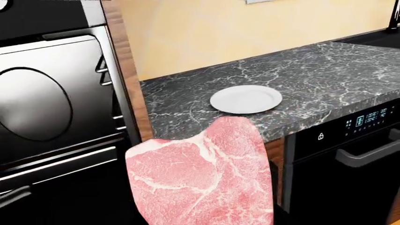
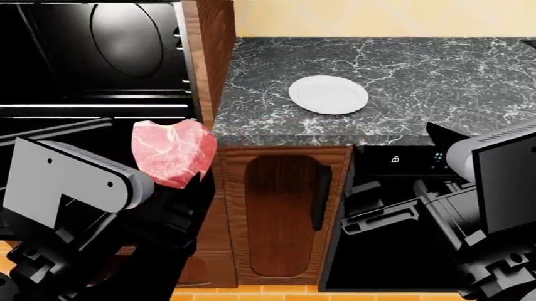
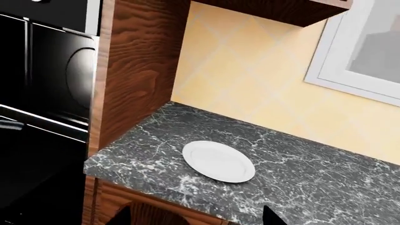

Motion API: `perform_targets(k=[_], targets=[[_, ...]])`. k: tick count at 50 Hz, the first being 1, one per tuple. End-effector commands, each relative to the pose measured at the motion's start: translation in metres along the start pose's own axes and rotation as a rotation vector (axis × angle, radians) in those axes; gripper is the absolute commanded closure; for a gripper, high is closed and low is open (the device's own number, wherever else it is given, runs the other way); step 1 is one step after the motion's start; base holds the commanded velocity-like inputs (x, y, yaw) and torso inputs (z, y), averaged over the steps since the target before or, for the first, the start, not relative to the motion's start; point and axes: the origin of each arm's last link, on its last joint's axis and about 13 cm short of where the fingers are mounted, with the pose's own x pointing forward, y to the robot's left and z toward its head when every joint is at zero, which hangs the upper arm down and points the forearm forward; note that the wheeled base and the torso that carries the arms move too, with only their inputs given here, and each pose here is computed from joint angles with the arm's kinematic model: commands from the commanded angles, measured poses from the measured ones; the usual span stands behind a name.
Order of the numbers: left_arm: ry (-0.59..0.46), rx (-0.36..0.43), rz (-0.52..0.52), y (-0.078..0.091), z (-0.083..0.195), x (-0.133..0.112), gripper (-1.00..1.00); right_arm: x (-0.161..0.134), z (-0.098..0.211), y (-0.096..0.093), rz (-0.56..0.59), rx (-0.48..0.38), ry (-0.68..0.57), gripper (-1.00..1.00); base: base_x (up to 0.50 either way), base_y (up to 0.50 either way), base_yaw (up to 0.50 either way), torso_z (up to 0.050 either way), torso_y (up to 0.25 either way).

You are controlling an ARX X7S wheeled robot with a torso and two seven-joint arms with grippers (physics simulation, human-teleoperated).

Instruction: Place the steak on the rack of the oven.

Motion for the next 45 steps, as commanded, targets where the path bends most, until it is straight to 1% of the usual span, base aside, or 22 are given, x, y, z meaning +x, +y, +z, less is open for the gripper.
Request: perform_targets(k=[1, 26, 45], targets=[[-0.021, -0.014, 0.014, 0.0002, 0.0051, -0.0011, 1.0, 0.0, -0.0005, -0.0018, 0.002, 0.009, -0.01, -1.0, 0.0, 0.5, 0.0, 0.0, 0.0], [-0.029, -0.011, 0.016, -0.0003, 0.0072, -0.0038, 1.0, -0.0042, -0.0014, -0.0027, -0.012, 0.01, -0.014, -1.0, 0.0, 0.5, 0.0, 0.0, 0.0], [-0.016, -0.012, 0.018, 0.0007, 0.003, 0.0014, 1.0, -0.0048, -0.0047, -0.004, -0.027, 0.013, -0.008, -1.0, 0.0, 0.5, 0.0, 0.0, 0.001]])
